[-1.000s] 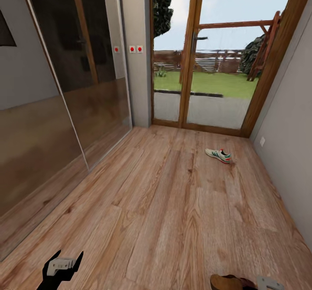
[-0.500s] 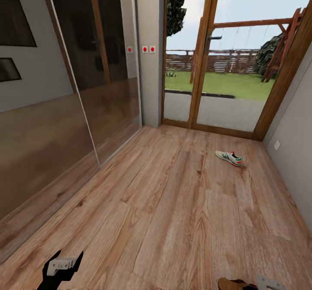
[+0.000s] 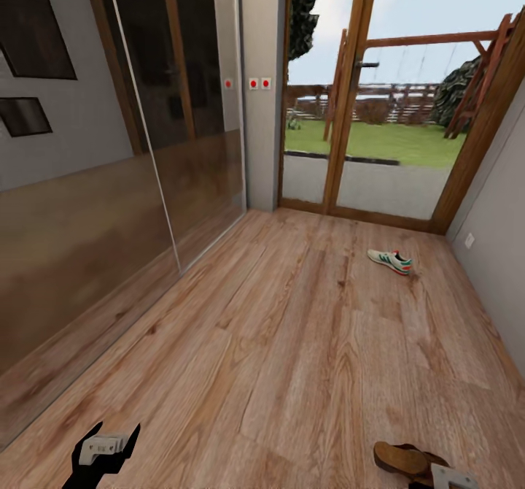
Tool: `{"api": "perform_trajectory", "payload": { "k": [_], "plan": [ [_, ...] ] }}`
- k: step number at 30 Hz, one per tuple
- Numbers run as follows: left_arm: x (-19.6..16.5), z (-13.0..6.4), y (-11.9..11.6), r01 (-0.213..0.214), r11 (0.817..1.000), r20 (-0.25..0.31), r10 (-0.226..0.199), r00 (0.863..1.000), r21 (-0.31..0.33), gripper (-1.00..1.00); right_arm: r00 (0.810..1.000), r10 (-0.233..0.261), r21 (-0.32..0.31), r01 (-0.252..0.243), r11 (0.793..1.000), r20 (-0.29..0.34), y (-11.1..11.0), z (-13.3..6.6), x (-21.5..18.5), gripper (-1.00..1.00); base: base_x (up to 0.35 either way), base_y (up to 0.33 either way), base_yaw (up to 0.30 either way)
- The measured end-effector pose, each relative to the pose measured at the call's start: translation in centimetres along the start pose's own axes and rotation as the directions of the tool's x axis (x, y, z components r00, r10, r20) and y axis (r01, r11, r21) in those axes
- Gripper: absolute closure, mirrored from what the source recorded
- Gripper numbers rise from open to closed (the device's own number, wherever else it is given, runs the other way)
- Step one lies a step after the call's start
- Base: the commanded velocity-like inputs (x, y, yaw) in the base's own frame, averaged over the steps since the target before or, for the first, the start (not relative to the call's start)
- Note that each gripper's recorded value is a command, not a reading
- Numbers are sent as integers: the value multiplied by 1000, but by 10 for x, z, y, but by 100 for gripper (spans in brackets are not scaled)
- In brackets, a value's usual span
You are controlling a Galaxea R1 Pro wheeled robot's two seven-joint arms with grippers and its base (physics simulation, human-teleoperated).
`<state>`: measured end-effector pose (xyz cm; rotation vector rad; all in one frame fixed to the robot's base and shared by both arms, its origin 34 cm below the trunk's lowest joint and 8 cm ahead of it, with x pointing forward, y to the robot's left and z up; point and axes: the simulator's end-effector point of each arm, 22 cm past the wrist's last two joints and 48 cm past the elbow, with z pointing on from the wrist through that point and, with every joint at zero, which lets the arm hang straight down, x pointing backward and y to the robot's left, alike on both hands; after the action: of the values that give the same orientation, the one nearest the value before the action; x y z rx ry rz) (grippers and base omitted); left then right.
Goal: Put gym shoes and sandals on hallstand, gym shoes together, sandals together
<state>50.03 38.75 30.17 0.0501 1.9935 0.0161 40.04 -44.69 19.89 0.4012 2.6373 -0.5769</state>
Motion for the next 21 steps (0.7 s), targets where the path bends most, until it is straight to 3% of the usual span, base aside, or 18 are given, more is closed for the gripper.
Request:
{"api": "perform_trajectory", "payload": {
  "k": [9,21],
  "plan": [
    [0,0,0,0,1000,0,0,1000,0,-100,1000,0,0,0,1000,0,0,0,0,-100,-34,23,167],
    [0,0,0,0,1000,0,0,1000,0,-100,1000,0,0,0,1000,0,0,0,0,-100,-7,5,268]
  ]
}}
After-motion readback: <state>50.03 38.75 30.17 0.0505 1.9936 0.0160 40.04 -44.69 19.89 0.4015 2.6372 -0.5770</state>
